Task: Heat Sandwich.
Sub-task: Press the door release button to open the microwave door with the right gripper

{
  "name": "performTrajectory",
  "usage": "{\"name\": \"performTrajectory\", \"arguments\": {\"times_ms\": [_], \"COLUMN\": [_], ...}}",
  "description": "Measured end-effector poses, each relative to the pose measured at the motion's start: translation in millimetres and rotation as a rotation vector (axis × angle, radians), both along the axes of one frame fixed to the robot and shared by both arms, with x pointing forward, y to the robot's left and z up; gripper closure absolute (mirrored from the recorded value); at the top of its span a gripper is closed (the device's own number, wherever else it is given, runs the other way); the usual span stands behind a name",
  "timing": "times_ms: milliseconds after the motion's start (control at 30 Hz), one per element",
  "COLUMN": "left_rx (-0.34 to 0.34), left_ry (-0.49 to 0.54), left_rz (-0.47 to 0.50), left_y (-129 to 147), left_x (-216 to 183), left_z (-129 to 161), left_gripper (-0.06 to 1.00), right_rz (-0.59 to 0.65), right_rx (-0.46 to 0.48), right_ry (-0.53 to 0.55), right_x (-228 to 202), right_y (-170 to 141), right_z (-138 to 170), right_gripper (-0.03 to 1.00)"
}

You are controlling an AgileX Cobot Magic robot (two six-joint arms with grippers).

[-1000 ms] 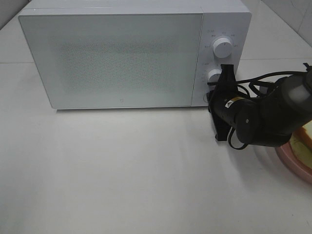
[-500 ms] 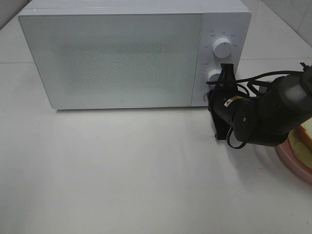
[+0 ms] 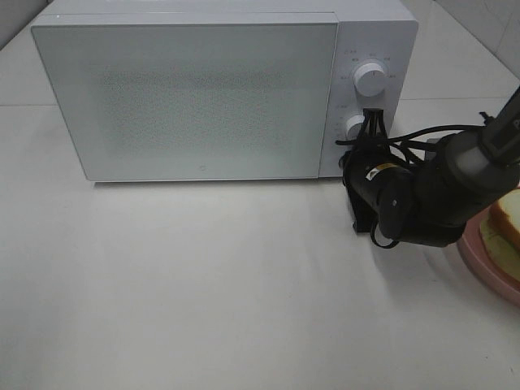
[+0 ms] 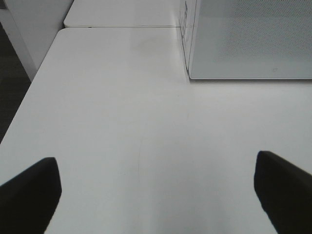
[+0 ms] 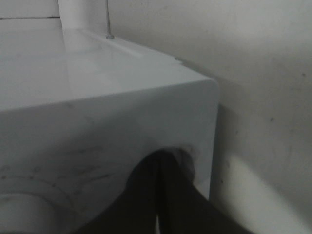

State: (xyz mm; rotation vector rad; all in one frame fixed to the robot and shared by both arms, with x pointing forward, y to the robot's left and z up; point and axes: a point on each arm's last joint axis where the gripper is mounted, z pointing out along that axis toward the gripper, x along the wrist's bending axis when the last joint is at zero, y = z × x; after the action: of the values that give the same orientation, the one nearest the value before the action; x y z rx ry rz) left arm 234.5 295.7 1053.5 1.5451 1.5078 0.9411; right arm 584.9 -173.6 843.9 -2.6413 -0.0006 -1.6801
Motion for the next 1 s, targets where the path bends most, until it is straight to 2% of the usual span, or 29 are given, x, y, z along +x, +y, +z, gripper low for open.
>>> {"name": "performTrajectory", "arguments": {"times_ms": [1000], "left_rx": [0.0], "left_ry": [0.0], "left_rz": [0.0], "left_y": [0.0], "left_x": [0.0], "left_z": [0.0], "left_gripper": [-0.05], "right_rz": [0.0], "right_rx": [-0.006], "right_ry": [0.012], "right_x": [0.5], "right_y": [3.1], "right_z": [-3.9], "right_gripper": [0.95]}}
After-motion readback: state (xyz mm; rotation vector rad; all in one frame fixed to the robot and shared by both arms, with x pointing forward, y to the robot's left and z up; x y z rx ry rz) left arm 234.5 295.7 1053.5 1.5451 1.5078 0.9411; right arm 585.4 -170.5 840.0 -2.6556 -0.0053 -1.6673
